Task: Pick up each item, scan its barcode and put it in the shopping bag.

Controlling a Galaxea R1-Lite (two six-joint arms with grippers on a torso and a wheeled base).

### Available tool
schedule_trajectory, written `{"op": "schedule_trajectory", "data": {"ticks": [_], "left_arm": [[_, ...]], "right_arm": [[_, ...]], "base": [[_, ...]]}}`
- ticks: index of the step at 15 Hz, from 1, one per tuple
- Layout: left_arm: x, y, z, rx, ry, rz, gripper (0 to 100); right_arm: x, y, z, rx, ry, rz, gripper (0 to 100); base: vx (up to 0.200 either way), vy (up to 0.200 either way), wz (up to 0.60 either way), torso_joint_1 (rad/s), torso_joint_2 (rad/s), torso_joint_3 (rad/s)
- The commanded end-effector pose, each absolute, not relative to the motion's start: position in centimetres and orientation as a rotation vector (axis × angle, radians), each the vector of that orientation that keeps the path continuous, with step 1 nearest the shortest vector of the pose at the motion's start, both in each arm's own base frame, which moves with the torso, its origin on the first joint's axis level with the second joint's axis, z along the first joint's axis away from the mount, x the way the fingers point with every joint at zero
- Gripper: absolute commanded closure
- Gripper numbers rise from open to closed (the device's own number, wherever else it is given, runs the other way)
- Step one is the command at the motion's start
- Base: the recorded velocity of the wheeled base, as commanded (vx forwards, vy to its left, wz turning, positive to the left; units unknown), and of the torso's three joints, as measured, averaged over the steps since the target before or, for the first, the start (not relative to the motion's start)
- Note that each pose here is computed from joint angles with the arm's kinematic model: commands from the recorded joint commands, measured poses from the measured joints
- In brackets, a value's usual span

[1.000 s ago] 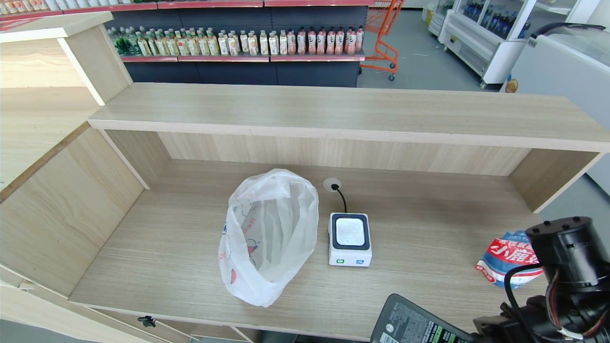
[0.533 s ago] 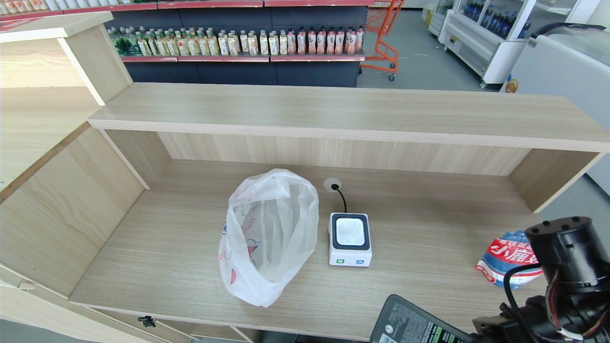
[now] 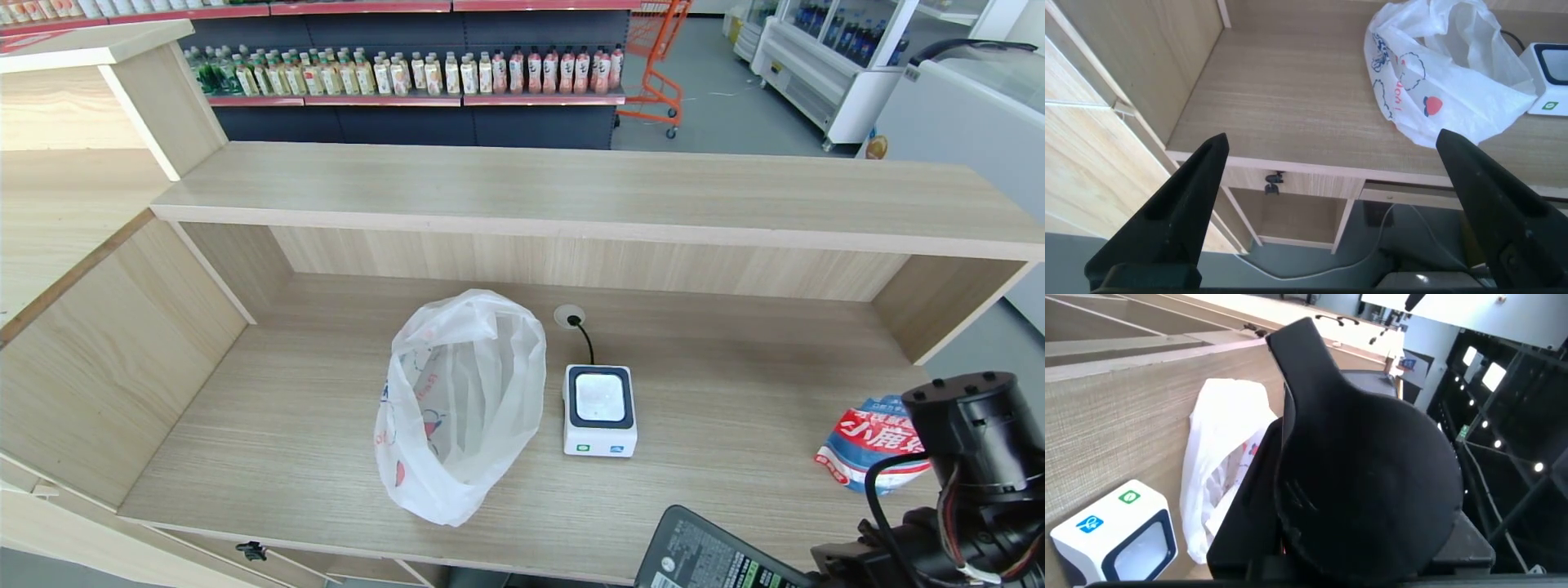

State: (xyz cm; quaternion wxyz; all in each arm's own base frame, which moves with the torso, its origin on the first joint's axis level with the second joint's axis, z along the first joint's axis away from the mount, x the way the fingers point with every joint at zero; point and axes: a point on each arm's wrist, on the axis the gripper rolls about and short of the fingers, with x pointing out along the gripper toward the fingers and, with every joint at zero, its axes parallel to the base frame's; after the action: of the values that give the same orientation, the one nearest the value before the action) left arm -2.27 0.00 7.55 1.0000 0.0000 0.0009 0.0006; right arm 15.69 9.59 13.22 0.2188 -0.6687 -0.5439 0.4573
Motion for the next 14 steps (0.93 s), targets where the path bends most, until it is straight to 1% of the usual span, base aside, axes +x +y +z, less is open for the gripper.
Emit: {"op": "schedule_trajectory", "data": {"ticks": [1,4,5,6,7,8,9,10,11,12,13,14], "left_arm": [[-2.3,0.0,7.6,0.0,0.002,0.002,0],[-2.3,0.0,7.6,0.0,0.002,0.002,0],[-2.3,0.0,7.6,0.0,0.002,0.002,0],[-2.3,0.0,7.6,0.0,0.002,0.002,0],[-2.3,0.0,7.6,0.0,0.002,0.002,0],[-2.3,0.0,7.6,0.0,0.002,0.002,0],[-2.3,0.0,7.6,0.0,0.002,0.002,0],[-2.3,0.0,7.6,0.0,0.002,0.002,0],[-2.3,0.0,7.6,0.0,0.002,0.002,0],[-2.3,0.0,7.6,0.0,0.002,0.002,0],[-2.3,0.0,7.6,0.0,0.002,0.002,0],[-2.3,0.0,7.6,0.0,0.002,0.002,0]], "right_arm": [[15.6,9.6,13.3,-1.902,-1.579,1.217,100],[15.0,9.3,13.9,-1.893,-1.563,1.206,100],[14.3,8.8,15.8,-1.763,-1.372,1.235,100],[14.3,8.6,17.1,-1.723,-1.315,1.212,100],[14.3,7.4,19.2,-1.615,-1.045,1.173,100],[13.8,6.3,19.9,-1.538,-0.828,1.117,100],[13.3,6.0,20.7,-1.508,-0.755,1.067,100],[12.4,5.4,21.3,-1.395,-0.628,1.003,100],[12.2,5.2,21.1,-1.209,-0.494,1.019,100],[12.4,4.7,22.0,-1.023,-0.365,0.959,100],[13.2,4.0,23.5,-0.835,-0.239,0.82,100],[15.0,3.2,25.8,-0.602,-0.124,0.593,100]], "base": [[0.0,0.0,0.0,0.0,0.0,0.0],[0.0,0.0,0.0,0.0,0.0,0.0],[0.0,0.0,0.0,0.0,0.0,0.0],[0.0,0.0,0.0,0.0,0.0,0.0],[0.0,0.0,0.0,0.0,0.0,0.0],[0.0,0.0,0.0,0.0,0.0,0.0],[0.0,0.0,0.0,0.0,0.0,0.0],[0.0,0.0,0.0,0.0,0.0,0.0],[0.0,0.0,0.0,0.0,0.0,0.0],[0.0,0.0,0.0,0.0,0.0,0.0],[0.0,0.0,0.0,0.0,0.0,0.0],[0.0,0.0,0.0,0.0,0.0,0.0]]}}
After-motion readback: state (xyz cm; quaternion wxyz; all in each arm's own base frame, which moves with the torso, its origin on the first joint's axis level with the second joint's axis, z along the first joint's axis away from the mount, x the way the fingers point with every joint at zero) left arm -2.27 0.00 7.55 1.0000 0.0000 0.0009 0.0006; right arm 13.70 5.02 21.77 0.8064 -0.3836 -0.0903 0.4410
